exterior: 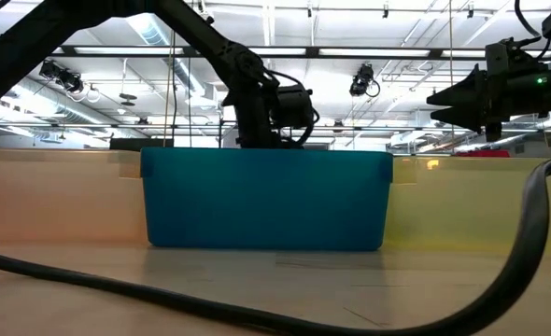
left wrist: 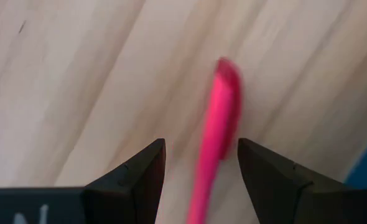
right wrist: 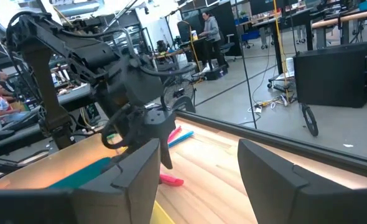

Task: Pick & Place Markers
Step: Put the pink pen into the blue bin

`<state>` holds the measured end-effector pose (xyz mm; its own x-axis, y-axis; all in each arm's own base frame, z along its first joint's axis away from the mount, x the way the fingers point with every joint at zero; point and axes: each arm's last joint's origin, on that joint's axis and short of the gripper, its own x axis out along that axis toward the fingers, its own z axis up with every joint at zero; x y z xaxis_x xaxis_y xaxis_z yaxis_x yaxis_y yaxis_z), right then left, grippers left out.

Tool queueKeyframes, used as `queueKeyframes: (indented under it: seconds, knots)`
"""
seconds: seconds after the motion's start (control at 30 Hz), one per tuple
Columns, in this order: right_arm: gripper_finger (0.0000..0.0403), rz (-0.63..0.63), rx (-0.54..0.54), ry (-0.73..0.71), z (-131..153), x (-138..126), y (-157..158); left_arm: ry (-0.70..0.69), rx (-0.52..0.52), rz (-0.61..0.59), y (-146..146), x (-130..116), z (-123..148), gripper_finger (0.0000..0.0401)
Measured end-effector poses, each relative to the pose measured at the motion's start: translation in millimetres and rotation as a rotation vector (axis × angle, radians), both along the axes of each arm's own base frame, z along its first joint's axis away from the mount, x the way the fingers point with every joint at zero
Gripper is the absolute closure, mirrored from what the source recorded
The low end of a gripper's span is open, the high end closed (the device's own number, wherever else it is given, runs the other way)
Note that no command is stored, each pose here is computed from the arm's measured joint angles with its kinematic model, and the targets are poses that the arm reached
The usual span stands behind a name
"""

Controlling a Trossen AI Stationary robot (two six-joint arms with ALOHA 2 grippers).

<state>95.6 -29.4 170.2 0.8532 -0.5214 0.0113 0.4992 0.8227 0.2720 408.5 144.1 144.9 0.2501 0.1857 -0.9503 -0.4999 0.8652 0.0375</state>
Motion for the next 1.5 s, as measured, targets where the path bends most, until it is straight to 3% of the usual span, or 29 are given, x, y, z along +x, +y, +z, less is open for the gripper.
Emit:
queueKeyframes:
  seconds: [0.37,0.73,1.2,1.5]
  knots:
    - [0.0188,0.0,0.0,0.0,0.0,0.0,0.0,0.009,-0.007,-0.036,13.2,-9.4,-8.2,0.0205]
    - [0.0188,0.0,0.0,0.0,0.0,0.0,0.0,0.004,-0.02,-0.053,13.8,-9.8,-7.5,0.0368]
    - [0.0188,-0.001,0.0,0.0,0.0,0.0,0.0,0.009,-0.021,-0.048,16.1,-5.7,0.3,0.0368]
    - [0.0188,0.0,0.0,0.0,0.0,0.0,0.0,0.027,-0.005,-0.124,18.1,-0.2,20.8,0.0368]
